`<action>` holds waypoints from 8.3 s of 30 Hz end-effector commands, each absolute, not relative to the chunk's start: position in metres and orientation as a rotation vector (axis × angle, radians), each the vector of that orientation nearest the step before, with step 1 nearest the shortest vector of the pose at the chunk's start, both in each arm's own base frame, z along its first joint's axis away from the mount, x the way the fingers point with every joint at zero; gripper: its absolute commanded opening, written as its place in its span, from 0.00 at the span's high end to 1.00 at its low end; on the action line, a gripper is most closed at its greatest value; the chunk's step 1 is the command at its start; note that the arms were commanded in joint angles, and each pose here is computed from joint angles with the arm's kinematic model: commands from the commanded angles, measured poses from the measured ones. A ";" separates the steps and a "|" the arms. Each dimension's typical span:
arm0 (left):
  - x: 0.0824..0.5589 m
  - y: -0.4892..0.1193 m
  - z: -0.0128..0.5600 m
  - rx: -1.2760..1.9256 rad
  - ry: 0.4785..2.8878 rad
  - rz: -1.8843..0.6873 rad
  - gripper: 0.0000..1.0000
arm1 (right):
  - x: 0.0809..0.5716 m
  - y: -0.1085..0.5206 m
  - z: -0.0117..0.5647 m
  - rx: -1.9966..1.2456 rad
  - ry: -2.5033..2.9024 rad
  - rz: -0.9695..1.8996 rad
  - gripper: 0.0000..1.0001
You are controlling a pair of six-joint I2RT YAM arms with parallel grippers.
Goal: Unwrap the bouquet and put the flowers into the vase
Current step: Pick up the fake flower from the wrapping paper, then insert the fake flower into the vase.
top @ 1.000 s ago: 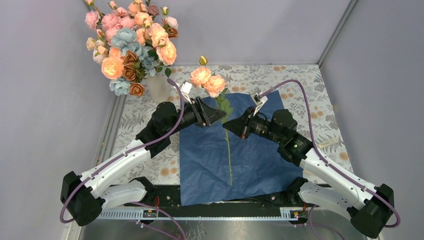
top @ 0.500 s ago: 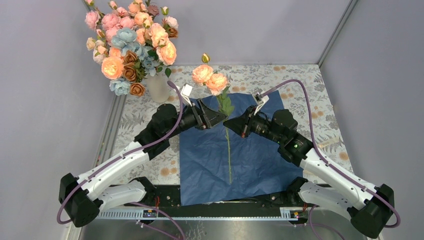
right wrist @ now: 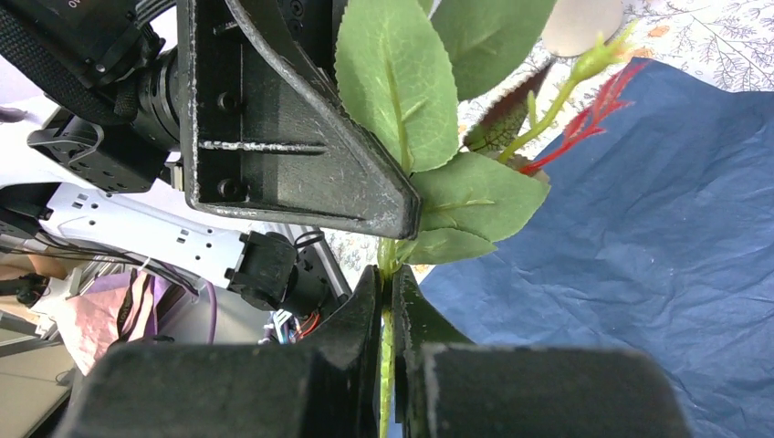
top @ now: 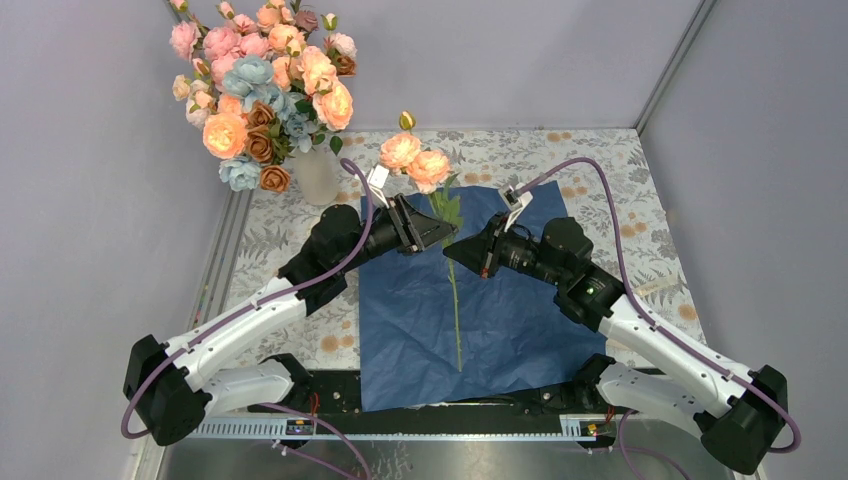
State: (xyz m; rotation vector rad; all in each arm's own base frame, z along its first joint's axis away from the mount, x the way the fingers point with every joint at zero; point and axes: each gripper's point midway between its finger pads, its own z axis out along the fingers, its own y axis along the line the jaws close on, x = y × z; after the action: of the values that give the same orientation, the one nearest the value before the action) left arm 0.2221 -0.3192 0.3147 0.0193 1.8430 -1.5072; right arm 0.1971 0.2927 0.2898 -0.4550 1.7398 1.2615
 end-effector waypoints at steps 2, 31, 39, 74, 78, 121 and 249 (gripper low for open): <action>0.222 -0.322 0.352 0.042 1.714 -1.574 0.67 | 0.189 0.300 0.318 -0.530 1.647 1.300 1.00; 0.237 -0.283 0.337 0.316 1.766 -1.166 1.00 | 0.218 0.262 0.303 -0.332 1.693 1.036 0.26; 0.238 -0.248 0.342 0.490 1.691 -1.020 1.00 | 0.240 0.224 0.286 -0.124 1.743 0.837 0.12; 0.299 -0.106 0.473 0.420 1.096 -0.187 1.00 | 0.272 0.142 0.217 0.289 1.911 0.815 0.07; 0.315 -0.093 0.485 0.383 1.028 -0.119 1.00 | 0.270 0.140 0.220 0.291 1.899 0.818 0.07; 0.374 -0.045 0.502 0.158 0.699 0.188 1.00 | 0.264 0.119 0.237 0.290 1.873 0.733 0.07; 0.440 -0.033 0.375 0.081 1.189 0.107 1.00 | 0.241 0.126 0.231 0.259 1.856 0.835 0.09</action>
State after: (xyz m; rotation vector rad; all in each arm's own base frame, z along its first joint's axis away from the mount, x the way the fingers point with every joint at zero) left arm 0.4259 -0.0326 0.4219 0.0635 1.0300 0.1206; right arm 0.2431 0.1238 0.2271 0.2729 1.8691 0.8129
